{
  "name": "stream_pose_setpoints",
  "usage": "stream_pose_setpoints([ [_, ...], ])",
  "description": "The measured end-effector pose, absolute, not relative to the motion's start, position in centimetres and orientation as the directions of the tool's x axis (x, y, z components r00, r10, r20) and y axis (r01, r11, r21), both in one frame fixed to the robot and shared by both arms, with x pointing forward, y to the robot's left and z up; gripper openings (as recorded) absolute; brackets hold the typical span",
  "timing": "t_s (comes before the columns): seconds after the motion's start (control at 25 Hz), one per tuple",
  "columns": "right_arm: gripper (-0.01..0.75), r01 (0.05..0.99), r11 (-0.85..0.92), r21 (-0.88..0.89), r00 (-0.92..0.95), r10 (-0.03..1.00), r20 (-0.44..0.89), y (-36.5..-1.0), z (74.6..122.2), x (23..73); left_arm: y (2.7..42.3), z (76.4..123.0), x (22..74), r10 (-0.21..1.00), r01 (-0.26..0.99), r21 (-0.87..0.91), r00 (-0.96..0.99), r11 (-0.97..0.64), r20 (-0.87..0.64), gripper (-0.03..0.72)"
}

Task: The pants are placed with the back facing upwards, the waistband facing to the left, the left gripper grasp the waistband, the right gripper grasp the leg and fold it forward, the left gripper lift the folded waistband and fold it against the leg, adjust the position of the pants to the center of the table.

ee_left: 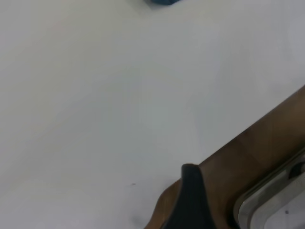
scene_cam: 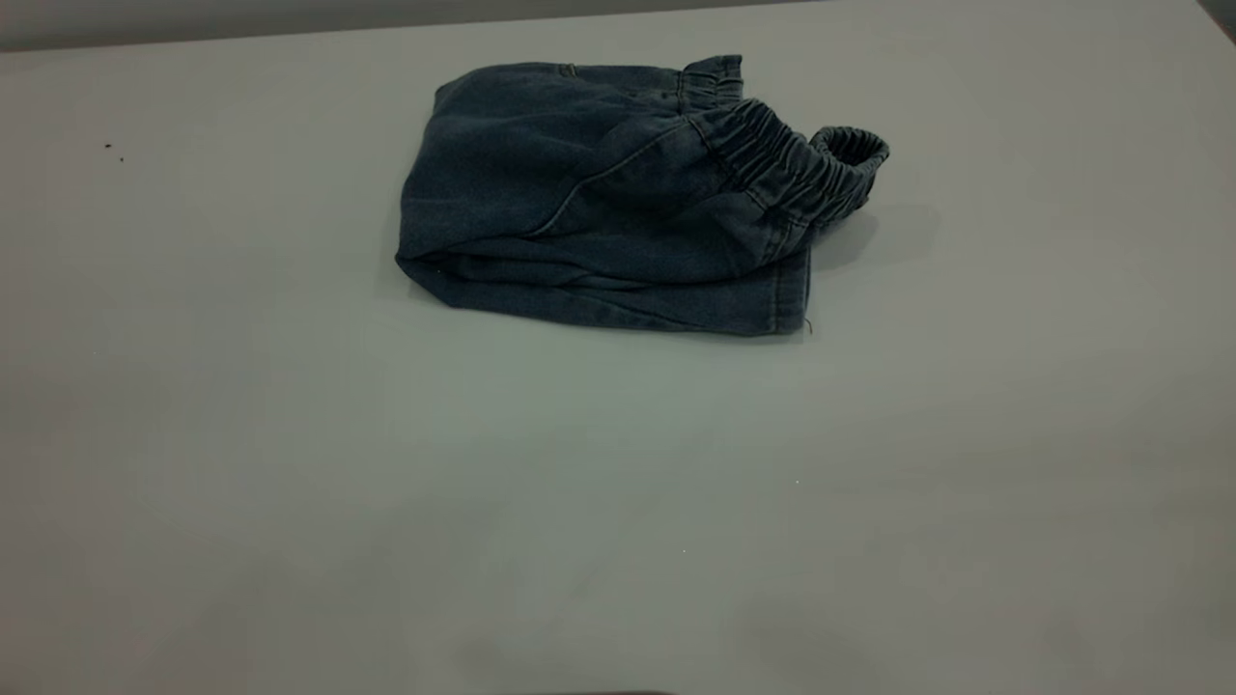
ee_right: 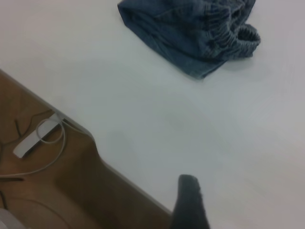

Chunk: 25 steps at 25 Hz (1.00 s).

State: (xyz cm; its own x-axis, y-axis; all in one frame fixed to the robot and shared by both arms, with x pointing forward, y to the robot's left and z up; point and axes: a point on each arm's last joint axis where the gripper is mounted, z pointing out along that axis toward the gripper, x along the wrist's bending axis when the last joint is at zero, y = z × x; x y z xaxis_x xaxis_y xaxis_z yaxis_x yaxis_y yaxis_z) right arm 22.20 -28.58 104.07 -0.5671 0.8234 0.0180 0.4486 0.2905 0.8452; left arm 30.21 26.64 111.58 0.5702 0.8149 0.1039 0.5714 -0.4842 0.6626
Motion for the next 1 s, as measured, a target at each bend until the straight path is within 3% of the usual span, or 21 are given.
stream_pose_setpoints([
  [0.6,0.466,0.444,0.290,0.848,-0.567,0.823,0.015,-28.6,104.0,22.3,27.8,104.9,26.4,0.791,0.600,0.662,0.611,-0.449,-0.016,0.531],
  [1.0,0.466,0.444,0.290,0.848,-0.567,0.823,0.015,-28.6,104.0,22.3,27.5,104.2,26.8,0.785,0.582,0.677,0.620,-0.451,-0.010,0.531],
])
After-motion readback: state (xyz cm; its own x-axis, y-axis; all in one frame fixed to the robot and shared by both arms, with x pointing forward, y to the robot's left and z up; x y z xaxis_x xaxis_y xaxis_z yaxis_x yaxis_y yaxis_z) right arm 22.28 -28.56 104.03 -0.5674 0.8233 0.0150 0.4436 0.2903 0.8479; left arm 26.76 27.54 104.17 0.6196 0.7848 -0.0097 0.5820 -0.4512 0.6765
